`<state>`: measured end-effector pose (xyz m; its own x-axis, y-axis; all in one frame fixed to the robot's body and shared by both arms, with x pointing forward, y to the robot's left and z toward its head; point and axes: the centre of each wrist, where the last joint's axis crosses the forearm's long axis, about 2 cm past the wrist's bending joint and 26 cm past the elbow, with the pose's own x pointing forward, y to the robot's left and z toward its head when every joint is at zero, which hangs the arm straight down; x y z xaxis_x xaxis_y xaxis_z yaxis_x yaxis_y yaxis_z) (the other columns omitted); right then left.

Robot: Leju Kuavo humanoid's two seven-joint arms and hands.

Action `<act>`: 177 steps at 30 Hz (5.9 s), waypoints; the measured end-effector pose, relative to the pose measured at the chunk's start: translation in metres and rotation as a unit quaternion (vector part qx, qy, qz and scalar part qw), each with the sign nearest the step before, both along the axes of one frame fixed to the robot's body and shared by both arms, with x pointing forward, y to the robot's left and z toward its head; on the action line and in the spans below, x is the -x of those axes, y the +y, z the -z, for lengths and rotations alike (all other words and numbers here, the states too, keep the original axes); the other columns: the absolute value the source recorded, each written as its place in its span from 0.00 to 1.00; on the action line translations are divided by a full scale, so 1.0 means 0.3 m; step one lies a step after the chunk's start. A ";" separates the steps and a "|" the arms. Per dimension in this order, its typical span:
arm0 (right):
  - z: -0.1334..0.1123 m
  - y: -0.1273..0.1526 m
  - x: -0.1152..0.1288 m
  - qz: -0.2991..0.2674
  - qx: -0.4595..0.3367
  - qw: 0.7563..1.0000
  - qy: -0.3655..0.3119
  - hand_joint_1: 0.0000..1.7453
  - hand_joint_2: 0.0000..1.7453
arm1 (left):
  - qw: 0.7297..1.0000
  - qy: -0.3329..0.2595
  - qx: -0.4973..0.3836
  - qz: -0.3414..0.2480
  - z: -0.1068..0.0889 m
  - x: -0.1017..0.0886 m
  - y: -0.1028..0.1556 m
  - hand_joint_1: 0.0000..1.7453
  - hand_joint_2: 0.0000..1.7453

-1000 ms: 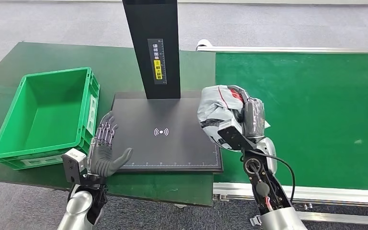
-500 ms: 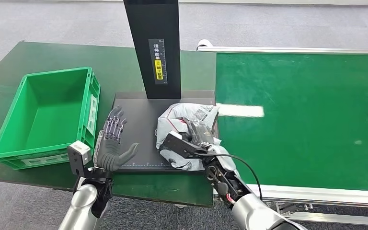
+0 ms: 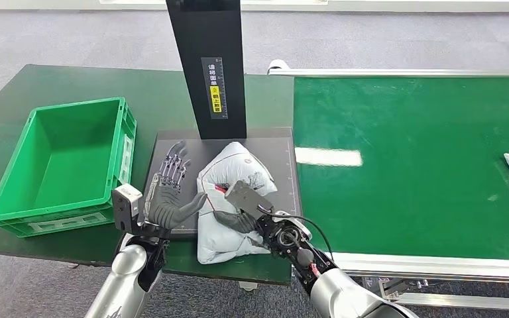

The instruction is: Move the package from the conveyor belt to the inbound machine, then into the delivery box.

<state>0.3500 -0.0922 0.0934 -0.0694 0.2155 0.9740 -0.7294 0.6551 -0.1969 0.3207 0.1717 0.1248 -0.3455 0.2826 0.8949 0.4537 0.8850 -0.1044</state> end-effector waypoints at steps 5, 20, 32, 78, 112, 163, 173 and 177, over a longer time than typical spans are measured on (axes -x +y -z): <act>0.030 -0.036 0.013 0.015 -0.133 0.987 0.089 0.00 0.00 | 1.000 0.006 -0.001 0.002 0.022 0.004 -0.004 0.00 1.00; 0.061 -0.139 0.016 0.150 -0.231 0.956 0.101 0.00 1.00 | 1.000 0.021 -0.006 -0.013 0.075 0.040 0.015 0.00 1.00; 0.033 -0.154 0.017 0.207 -0.162 0.964 -0.027 0.00 1.00 | 0.999 0.022 -0.013 -0.019 0.095 0.081 0.031 0.00 1.00; -0.038 -0.352 0.138 0.334 -0.237 0.893 -0.185 0.00 1.00 | 0.951 -0.102 -0.288 -0.047 0.062 0.123 -0.056 0.00 1.00; -0.060 -0.323 0.207 0.336 -0.237 0.896 -0.170 0.00 1.00 | 0.835 -0.040 -0.548 0.010 0.150 0.025 -0.160 1.00 1.00; -0.055 -0.277 0.182 0.317 -0.281 0.891 -0.163 0.00 1.00 | 0.722 -0.431 -0.344 -0.417 -0.221 0.020 0.171 1.00 1.00; -0.046 -0.258 0.177 0.305 -0.281 0.896 -0.158 0.00 1.00 | 0.664 -0.462 -0.325 -0.490 -0.376 -0.026 0.274 1.00 1.00; -0.038 -0.254 0.180 0.303 -0.279 0.898 -0.154 0.00 1.00 | 0.637 -0.481 -0.332 -0.503 -0.446 -0.072 0.295 1.00 1.00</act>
